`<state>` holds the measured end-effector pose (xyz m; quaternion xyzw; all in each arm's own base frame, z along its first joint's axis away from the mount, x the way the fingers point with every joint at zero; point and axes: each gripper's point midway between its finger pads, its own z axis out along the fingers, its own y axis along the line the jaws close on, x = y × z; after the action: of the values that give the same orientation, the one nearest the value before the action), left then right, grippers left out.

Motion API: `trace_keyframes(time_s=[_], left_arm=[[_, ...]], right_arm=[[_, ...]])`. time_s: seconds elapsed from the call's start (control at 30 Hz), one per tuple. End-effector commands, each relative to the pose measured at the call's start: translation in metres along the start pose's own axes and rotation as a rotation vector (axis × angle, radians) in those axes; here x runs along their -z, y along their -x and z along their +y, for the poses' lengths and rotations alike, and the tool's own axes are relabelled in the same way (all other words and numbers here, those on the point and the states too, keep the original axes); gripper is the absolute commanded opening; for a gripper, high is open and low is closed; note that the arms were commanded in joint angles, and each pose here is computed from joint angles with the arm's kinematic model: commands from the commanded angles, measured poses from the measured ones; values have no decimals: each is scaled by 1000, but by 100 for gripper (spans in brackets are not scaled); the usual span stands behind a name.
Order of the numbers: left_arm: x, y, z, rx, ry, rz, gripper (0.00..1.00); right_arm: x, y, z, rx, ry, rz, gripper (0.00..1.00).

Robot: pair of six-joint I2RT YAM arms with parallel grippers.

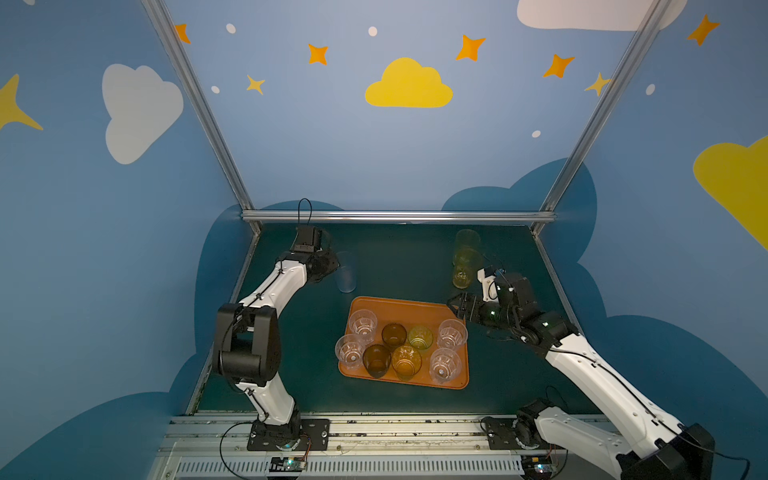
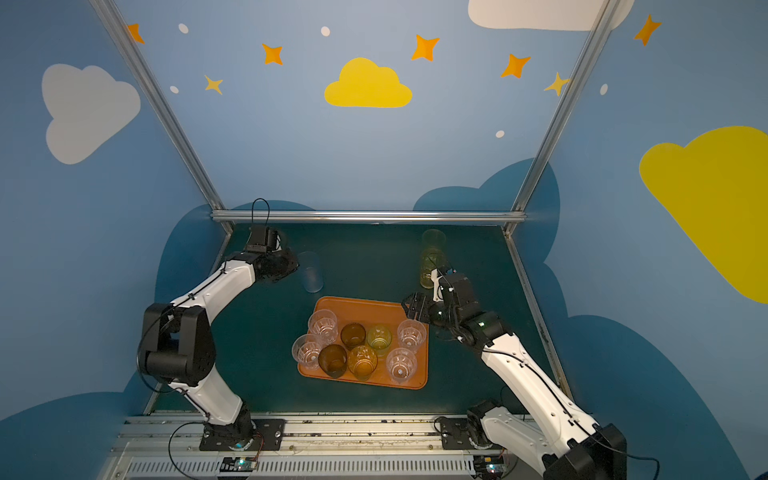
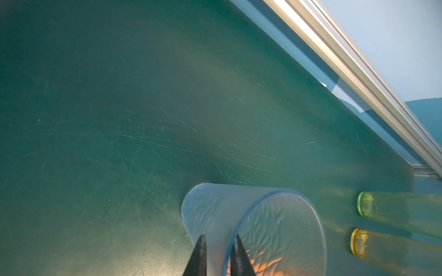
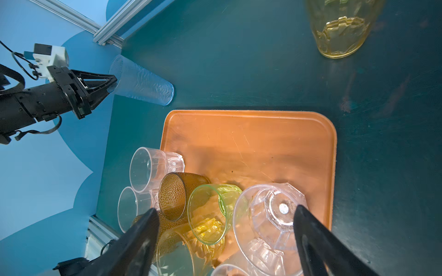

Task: Place the glasses into the tray
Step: 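Lower the left gripper onto the frosted glass and close on its rim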

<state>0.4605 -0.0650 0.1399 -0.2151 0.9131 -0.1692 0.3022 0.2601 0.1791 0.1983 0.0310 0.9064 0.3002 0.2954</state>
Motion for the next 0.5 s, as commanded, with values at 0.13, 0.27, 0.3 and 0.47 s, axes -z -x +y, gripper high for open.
trace_keyframes(time_s=[0.13,0.27,0.3,0.47], left_arm=[[-2,-1,6,-19,29,5,15],[-5,-4,8,-26,35,13,11],[-5,-4,9,-24,36,14,9],[-3,-5,5,-25,20,19,4]], right_arm=[[-3,-1,-3,-33,-1,10,87],[-5,-2,-4,-49,2,15,87],[-6,-2,-4,-52,4,11,87],[-8,-2,-6,-70,3,5,87]])
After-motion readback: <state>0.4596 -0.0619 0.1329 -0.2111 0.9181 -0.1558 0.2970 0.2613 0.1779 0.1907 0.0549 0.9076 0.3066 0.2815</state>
